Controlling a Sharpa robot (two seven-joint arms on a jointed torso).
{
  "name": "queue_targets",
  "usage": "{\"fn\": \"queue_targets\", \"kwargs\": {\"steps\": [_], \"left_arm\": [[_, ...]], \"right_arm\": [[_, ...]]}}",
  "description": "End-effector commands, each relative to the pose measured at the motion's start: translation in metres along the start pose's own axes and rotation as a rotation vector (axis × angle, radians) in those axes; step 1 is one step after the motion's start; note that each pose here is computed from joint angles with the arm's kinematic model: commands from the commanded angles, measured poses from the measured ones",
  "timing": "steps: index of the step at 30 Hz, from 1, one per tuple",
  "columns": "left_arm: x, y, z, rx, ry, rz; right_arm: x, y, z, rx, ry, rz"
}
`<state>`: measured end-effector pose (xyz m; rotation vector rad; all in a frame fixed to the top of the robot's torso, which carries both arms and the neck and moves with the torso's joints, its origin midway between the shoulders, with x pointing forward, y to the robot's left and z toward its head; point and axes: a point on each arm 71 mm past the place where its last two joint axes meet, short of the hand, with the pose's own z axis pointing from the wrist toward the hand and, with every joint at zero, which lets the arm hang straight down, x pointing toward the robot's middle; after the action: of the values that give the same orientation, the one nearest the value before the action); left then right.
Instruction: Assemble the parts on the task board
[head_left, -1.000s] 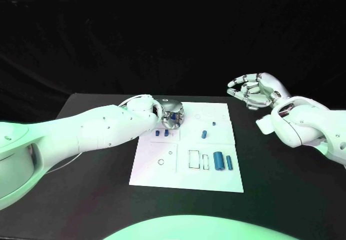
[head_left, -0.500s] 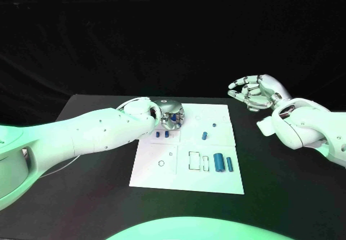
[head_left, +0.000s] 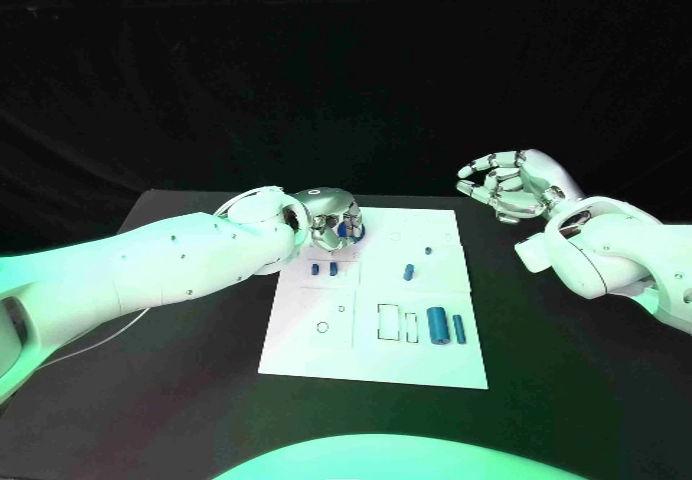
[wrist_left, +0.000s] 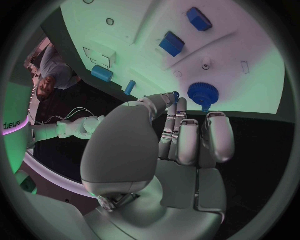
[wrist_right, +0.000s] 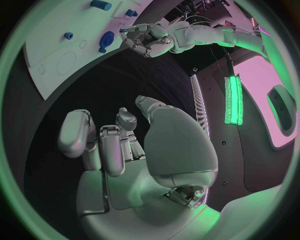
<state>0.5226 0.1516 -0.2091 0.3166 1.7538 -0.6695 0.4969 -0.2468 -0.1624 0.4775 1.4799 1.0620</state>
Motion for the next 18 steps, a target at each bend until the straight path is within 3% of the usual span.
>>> {"fn": "queue_targets", "kwargs": {"steps": [1,10,18], "left_arm": [[-0.0034,0.0043,-0.0045,-0.008,0.004,-0.028],[-0.0062,0.0263,-0.0172,-0.055,0.017,-0.052],[-0.0028,0.0329,-0.0187,-0.073,0.038,-0.059]], "right_arm": [[0.000,0.000,0.000,-0.010,0.007,-0.008],[-0.001,0.000,-0.001,-0.008,0.006,-0.009],[0.000,0.000,0.000,-0.010,0.007,-0.009]]}}
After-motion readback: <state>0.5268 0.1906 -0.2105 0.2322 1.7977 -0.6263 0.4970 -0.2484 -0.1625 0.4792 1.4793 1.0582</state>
